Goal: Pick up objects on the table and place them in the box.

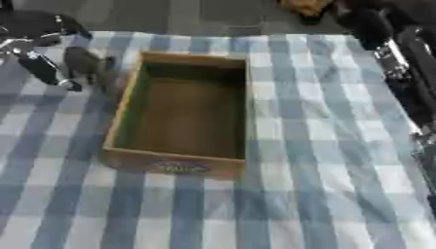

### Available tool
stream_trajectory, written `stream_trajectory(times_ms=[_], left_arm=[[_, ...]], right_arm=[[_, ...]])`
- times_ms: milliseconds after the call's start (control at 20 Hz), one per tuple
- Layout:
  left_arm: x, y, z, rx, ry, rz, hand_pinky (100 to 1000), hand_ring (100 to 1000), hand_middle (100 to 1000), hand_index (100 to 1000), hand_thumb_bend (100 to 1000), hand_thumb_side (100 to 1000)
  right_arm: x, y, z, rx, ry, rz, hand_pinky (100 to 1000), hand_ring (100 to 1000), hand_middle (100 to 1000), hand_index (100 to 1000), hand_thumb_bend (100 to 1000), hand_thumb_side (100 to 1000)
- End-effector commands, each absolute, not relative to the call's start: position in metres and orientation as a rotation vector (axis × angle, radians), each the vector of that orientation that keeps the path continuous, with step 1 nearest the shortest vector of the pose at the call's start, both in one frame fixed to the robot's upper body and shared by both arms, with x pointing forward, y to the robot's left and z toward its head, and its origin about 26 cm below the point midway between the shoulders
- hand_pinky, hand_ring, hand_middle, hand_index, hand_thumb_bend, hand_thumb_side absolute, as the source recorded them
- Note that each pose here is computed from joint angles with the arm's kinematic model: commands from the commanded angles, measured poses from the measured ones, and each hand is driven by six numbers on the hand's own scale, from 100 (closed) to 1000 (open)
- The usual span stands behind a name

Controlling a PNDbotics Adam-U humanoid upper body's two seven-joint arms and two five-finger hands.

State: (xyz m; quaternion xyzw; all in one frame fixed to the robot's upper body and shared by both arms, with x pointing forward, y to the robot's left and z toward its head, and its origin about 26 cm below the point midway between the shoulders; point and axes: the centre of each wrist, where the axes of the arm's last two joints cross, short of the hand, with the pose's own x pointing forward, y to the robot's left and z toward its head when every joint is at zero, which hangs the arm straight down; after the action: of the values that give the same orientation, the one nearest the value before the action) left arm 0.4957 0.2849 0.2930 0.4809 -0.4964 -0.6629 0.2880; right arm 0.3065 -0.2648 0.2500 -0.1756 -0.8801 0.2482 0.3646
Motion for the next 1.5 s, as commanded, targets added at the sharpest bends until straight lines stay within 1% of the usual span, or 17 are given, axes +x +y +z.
stream_trajectory(times_ms=[50,300,600,950,1150,1300,1500], left_arm=[[0.493,0.289,0.310,1.332,-1.345,-1.745,825,833,826,915,674,329],[0.494,0.286,0.312,1.349,-1.342,-1.743,824,830,823,911,672,332],[0.496,0.282,0.318,1.363,-1.314,-1.755,821,826,813,897,609,326],[0.497,0.278,0.332,1.328,-1.272,-1.775,821,826,824,894,596,327],[0.497,0.277,0.333,1.322,-1.256,-1.767,820,821,821,891,581,325],[0.498,0.277,0.333,1.332,-1.242,-1.769,818,817,818,890,587,318],[0.498,0.277,0.332,1.328,-1.219,-1.778,808,810,807,885,562,322]], right_arm=[[0.305,-0.266,0.256,-0.458,-2.279,0.649,878,848,733,887,563,1000],[0.305,-0.266,0.256,-0.459,-2.280,0.652,878,848,733,887,552,1000],[0.305,-0.265,0.259,-0.467,-2.290,0.664,878,849,733,887,534,1000],[0.305,-0.266,0.262,-0.476,-2.298,0.675,878,849,734,887,517,1000],[0.305,-0.265,0.264,-0.477,-2.304,0.677,879,850,734,887,510,1000],[0.305,-0.265,0.264,-0.473,-2.304,0.678,880,850,734,887,504,1000],[0.305,-0.265,0.264,-0.471,-2.304,0.677,880,850,734,887,505,1000]])
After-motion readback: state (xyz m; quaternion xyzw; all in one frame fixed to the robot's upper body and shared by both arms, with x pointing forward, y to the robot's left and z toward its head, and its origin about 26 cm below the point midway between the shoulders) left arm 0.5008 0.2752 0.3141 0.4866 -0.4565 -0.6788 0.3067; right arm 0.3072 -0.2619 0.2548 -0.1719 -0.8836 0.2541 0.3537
